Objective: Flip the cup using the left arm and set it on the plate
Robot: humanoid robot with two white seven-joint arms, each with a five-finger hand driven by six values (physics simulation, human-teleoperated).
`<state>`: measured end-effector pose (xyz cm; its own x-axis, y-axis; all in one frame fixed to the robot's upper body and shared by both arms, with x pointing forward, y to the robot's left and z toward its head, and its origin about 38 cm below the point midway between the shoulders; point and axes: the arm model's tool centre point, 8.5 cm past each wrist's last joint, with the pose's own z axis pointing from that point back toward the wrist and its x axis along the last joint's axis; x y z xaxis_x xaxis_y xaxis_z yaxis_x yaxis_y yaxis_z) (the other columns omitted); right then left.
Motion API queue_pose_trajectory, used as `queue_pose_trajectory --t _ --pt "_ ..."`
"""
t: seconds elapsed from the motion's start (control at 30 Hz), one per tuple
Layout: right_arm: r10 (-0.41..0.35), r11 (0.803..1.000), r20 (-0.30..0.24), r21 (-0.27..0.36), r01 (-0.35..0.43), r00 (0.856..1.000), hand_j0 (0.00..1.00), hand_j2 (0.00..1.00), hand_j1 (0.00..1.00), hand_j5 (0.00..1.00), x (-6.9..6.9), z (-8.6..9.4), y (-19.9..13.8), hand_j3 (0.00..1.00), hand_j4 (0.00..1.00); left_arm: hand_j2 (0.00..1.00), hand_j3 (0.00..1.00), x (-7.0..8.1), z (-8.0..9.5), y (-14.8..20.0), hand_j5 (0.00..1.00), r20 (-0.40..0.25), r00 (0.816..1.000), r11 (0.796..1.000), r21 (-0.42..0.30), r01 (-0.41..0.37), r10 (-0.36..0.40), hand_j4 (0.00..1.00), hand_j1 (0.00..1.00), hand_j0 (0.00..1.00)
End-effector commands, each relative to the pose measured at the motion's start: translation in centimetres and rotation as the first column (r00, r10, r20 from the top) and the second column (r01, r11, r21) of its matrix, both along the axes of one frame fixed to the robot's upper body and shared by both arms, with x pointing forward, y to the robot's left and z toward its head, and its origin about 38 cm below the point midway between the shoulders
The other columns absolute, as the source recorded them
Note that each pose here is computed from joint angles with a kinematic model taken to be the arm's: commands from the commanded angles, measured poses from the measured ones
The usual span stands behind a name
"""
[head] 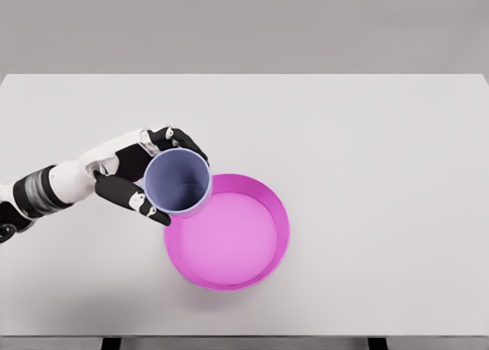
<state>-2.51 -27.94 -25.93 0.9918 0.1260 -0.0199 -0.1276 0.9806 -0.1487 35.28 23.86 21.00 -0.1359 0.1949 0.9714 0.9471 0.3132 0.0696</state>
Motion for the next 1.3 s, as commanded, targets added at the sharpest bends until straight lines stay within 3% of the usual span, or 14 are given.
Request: queue_pose_trajectory --t 0.0,0.1,0.3,0.4,0.6,0.87,0.93,1.13,1.27 --pt "0.0 1.0 0.002 0.0 0.0 1.0 1.0 1.0 1.0 1.0 0.1 0.0 0.0 1.0 1.0 0.55 0.55 0.1 -0.4 -1.4 0.55 -0.076 0.997 1.0 -0.017 0.02 -0.021 0.55 0.55 0.55" --pt "0.0 1.0 0.002 0.0 0.0 1.0 1.0 1.0 1.0 1.0 0.1 0.0 0.0 1.0 1.0 0.55 0.55 -0.5 -2.0 -2.9 0.55 -0.146 0.988 0.999 -0.029 0.043 -0.047 0.55 0.55 0.55" --pt "0.0 1.0 0.002 0.0 0.0 1.0 1.0 1.0 1.0 1.0 0.1 0.0 0.0 1.0 1.0 0.55 0.55 0.1 -3.0 -4.5 0.55 -0.16 0.985 0.998 -0.039 0.056 -0.061 0.55 0.55 0.55" --pt "0.0 1.0 0.002 0.0 0.0 1.0 1.0 1.0 1.0 1.0 0.1 0.0 0.0 1.0 1.0 0.55 0.55 0.9 -4.1 -4.9 0.55 -0.17 0.984 0.999 -0.032 0.04 -0.045 0.55 0.55 0.55" --pt "0.0 1.0 0.002 0.0 0.0 1.0 1.0 1.0 1.0 1.0 0.1 0.0 0.0 1.0 1.0 0.56 0.56 0.9 -6.4 -6.5 0.56 -0.2 0.979 0.999 -0.035 0.042 -0.048 0.56 0.56 0.56" --pt "0.0 1.0 0.002 0.0 0.0 1.0 1.0 1.0 1.0 1.0 0.1 0.0 0.0 1.0 1.0 0.57 0.57 0.6 -6.5 -7.6 0.57 -0.204 0.977 0.997 -0.057 0.058 -0.069 0.57 0.57 0.57" --pt "0.0 1.0 0.002 0.0 0.0 1.0 1.0 1.0 1.0 1.0 0.1 0.0 0.0 1.0 1.0 0.59 0.59 0.7 -6.6 -7.3 0.59 -0.208 0.976 0.997 -0.05 0.052 -0.062 0.59 0.59 0.59" --pt "0.0 1.0 0.002 0.0 0.0 1.0 1.0 1.0 1.0 1.0 0.1 0.0 0.0 1.0 1.0 0.59 0.59 2.4 -9.3 -4.9 0.59 -0.246 0.969 0.999 0.025 -0.033 0.038 0.59 0.59 0.59" --pt "0.0 1.0 0.002 0.0 0.0 1.0 1.0 1.0 1.0 1.0 0.1 0.0 0.0 1.0 1.0 0.59 0.59 2.3 -10.5 -5.7 0.59 -0.267 0.963 0.999 0.018 -0.035 0.039 0.59 0.59 0.59"
